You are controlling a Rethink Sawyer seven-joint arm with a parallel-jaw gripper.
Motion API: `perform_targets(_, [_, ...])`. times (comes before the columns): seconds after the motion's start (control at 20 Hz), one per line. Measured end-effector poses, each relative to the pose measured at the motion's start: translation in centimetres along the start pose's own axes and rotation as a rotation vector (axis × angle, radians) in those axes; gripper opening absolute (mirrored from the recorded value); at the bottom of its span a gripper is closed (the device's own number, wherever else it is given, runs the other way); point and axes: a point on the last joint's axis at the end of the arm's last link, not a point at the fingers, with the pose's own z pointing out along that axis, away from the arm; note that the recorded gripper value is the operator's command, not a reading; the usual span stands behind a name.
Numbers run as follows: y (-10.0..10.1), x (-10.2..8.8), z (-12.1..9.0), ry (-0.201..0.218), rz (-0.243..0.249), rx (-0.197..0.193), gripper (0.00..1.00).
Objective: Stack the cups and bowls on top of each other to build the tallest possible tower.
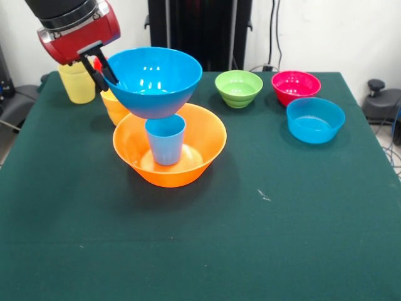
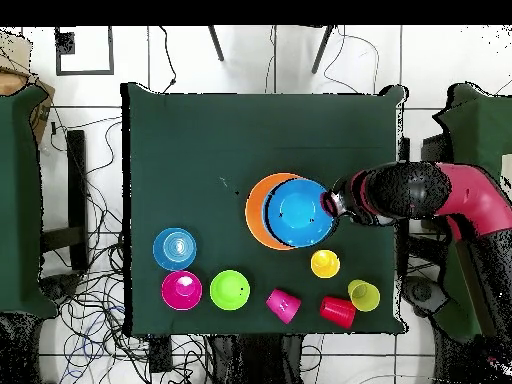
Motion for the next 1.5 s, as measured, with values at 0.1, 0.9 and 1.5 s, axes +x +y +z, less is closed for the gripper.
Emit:
perform_targets(0.1, [0.0, 0.0, 0.0, -0.004, 0.0, 0.002, 0.0])
perform_targets(0.9, [1.4, 0.6, 1.1, -0.013, -0.023, -0.007, 0.0])
perform_targets(1.5, [1.4, 0.1, 1.2, -0.051, -0.025, 0.006, 0.0])
